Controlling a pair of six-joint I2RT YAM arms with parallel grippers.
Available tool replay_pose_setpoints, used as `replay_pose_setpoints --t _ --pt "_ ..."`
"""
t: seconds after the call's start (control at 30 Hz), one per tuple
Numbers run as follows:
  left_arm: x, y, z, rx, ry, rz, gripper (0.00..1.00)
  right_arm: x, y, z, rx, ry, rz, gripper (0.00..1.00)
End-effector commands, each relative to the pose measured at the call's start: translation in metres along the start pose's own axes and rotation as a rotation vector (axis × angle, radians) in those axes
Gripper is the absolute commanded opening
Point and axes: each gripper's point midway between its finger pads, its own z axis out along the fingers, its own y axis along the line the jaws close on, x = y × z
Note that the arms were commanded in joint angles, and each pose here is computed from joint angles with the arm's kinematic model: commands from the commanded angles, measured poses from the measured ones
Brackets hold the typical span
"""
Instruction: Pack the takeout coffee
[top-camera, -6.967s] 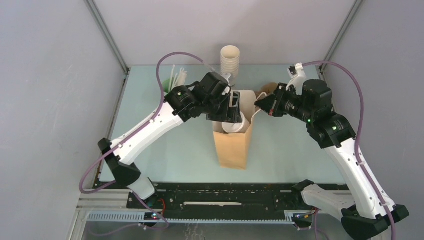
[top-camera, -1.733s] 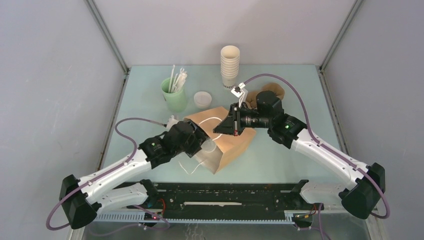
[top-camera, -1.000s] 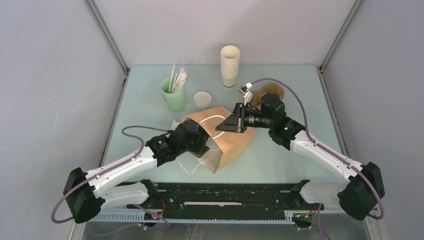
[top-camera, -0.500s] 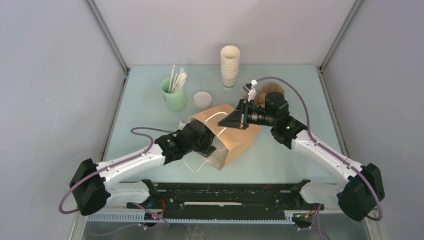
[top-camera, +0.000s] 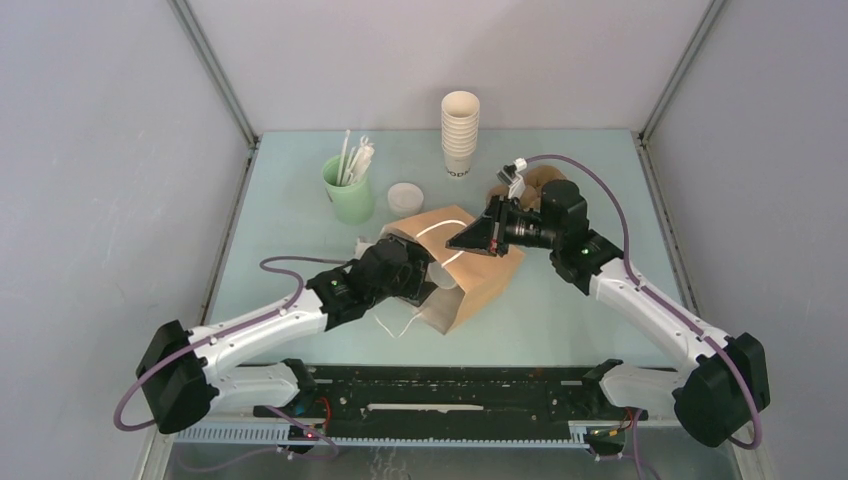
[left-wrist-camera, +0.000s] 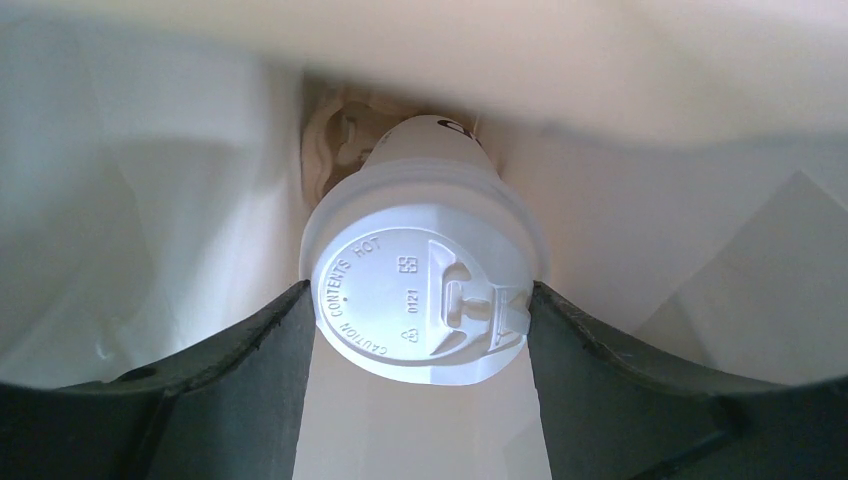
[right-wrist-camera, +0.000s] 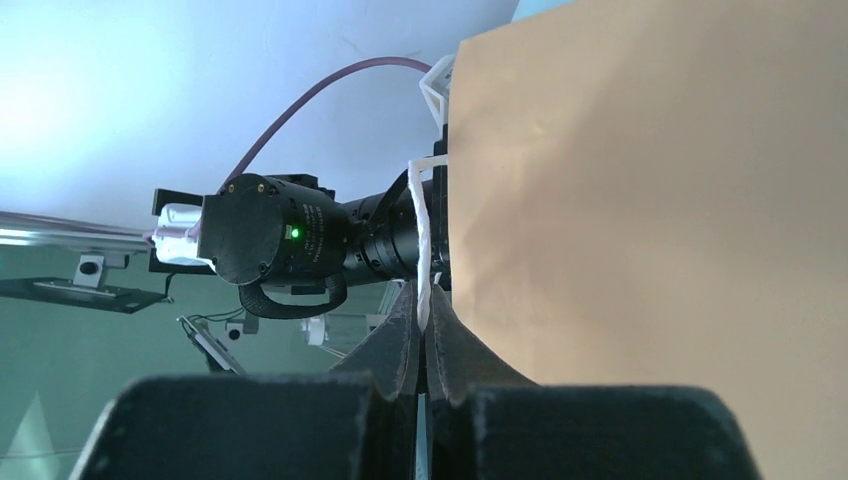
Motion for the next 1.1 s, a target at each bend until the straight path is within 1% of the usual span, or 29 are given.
replay_pose_setpoints --t 0.0,0.2,0.3,0.43,0.57,0.7,0.87,0.97,1.07 --pt "0.001 -0.015 0.001 0.025 0.001 -0.053 0.0 -0.003 0.004 -0.009 -0.002 -0.013 0.029 0.0" --pt "0.009 -0.016 0.012 -0.033 0.013 -0.014 0.0 -0.014 -0.007 -0.02 0.016 -0.023 0.051 0.0" --pt "0.012 -0.022 0.016 -0.045 0.008 0.021 0.0 -0.018 -0.021 -0.027 0.051 -0.018 0.104 0.0" --pt "0.012 -0.031 0.014 -0.051 -0.006 0.059 0.0 -0.024 -0.026 -0.034 0.056 -0.023 0.153 0.0" --pt "0.014 -0.041 0.011 -0.034 -0.005 0.055 0.0 -0.028 -0.035 -0.04 0.097 -0.05 0.173 0.0" --pt "0.022 -0.056 0.013 -0.017 0.016 0.069 0.0 -0.031 -0.034 -0.042 0.081 -0.047 0.184 0.0" --pt "0.025 -0.057 0.019 -0.029 0.017 0.036 0.0 -0.034 -0.036 -0.048 0.09 -0.062 0.192 0.0" --pt "0.026 -0.059 0.017 -0.045 0.02 0.078 0.0 -0.036 -0.037 -0.054 0.101 -0.081 0.191 0.0" --pt "0.017 -0.061 0.009 -0.065 -0.007 0.158 0.0 -0.039 -0.041 -0.061 0.144 -0.103 0.175 0.0"
